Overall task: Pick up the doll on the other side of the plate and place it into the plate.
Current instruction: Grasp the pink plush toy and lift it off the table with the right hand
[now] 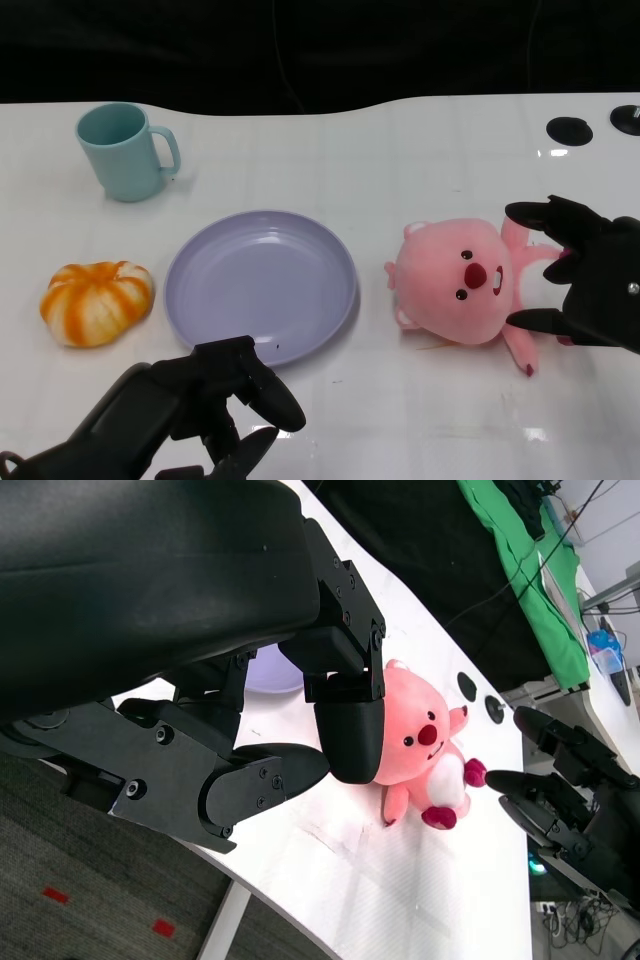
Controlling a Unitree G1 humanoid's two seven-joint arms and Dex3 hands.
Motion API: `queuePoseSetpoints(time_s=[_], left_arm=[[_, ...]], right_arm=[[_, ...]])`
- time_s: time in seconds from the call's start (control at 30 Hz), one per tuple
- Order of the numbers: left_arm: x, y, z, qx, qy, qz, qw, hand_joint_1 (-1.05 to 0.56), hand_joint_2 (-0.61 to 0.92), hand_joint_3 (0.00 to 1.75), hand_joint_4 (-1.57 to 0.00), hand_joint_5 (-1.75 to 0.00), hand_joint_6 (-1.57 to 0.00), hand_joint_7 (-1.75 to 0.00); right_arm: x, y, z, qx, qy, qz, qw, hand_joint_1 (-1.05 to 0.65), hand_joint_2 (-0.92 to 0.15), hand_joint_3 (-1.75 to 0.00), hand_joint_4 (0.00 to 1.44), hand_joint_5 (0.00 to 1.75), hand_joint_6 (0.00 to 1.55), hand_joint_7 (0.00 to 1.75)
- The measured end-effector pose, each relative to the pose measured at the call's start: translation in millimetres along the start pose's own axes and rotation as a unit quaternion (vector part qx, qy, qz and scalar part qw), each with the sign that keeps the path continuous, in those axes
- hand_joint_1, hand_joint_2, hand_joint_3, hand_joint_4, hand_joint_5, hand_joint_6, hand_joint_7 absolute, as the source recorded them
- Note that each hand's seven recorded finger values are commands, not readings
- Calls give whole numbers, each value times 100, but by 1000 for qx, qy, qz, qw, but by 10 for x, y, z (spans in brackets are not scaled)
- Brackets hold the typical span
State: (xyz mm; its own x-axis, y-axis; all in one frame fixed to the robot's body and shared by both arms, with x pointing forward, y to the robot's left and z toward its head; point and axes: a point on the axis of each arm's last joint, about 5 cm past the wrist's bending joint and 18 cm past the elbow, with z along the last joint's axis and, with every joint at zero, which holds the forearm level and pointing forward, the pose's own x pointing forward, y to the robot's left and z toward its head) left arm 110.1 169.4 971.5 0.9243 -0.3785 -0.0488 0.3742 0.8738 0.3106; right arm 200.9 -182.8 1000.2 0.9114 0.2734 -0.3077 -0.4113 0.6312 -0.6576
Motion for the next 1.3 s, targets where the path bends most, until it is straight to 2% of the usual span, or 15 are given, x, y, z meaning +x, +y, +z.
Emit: queuePoseSetpoints(time_s=[0.3, 0.47, 0.7, 0.87, 1.07, 1.2, 1.3], left_arm=[[23, -9, -2, -1, -2, -5, 1000, -22, 76, 72, -62, -161, -62, -120], [47, -21, -6, -3, -5, -10, 1000, -22, 77, 72, -62, -161, -62, -119], [67, -37, -7, -6, -7, -14, 1000, -22, 76, 71, -64, -161, -63, -118], [71, -38, -7, -5, -8, -6, 1000, -22, 76, 70, -63, -161, -63, -118], [80, -36, -12, -5, -8, -6, 1000, -22, 76, 70, -63, -161, -63, -117], [86, -38, -16, -3, -7, -5, 1000, -21, 76, 71, -63, -161, -64, -116], [94, -45, -27, -4, -4, -6, 1000, -22, 76, 72, -63, -161, -64, -116]], right_arm=[[32, 1, 83, -112, 17, 5, 994, -78, -92, -8, 0, 69, 8, 13], [77, 17, 93, -151, 39, 14, 988, -77, -92, -10, 1, 67, 10, 12], [176, 3, 46, -197, 55, 9, 979, -78, -92, -14, 8, 65, 14, 11], [310, 41, -7, -246, 76, 10, 966, -81, -92, -20, 12, 64, 19, 10], [452, 72, -17, -284, 75, 3, 956, -81, -92, -22, 16, 64, 28, 11], [534, 109, -54, -291, 76, 11, 954, -80, -92, -23, 17, 63, 34, 11], [591, 141, -75, -294, 75, 13, 953, -81, -92, -30, 19, 62, 36, 9]])
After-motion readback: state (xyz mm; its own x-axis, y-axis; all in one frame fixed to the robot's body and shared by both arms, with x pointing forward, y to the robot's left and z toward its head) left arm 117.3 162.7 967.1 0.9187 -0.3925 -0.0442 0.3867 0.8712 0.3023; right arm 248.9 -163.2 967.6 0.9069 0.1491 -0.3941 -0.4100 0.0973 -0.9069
